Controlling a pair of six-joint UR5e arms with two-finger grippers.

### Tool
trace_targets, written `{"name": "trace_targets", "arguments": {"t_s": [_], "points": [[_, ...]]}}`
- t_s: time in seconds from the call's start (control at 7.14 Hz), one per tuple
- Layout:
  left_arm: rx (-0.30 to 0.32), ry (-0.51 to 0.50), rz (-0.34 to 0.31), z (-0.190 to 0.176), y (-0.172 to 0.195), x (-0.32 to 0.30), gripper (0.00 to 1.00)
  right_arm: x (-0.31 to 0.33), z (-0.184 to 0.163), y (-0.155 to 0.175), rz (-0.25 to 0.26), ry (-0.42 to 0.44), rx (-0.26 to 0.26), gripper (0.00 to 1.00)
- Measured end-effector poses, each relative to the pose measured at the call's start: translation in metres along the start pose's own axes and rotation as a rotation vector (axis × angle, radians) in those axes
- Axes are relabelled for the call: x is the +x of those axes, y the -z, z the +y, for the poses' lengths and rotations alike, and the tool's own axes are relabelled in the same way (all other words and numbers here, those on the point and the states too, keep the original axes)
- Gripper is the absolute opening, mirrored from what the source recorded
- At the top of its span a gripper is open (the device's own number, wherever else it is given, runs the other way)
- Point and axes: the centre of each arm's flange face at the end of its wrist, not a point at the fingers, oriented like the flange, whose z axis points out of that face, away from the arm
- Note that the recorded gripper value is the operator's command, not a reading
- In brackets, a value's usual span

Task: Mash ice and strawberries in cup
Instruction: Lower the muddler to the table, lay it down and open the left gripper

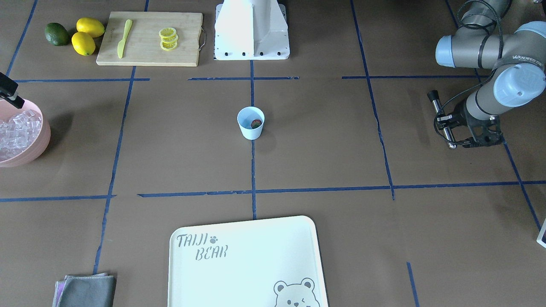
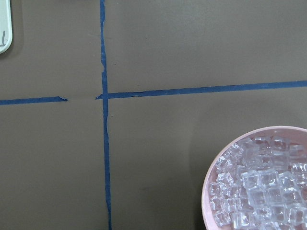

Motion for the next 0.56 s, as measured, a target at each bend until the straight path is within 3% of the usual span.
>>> {"name": "trace_targets", "arguments": {"t_s": [0.56], "points": [[-0.032,-0.033,-0.020,-0.008,-0.019,0.003,0.00,0.000,0.000,0.000,0.001,0.000,0.000,0.99]]}}
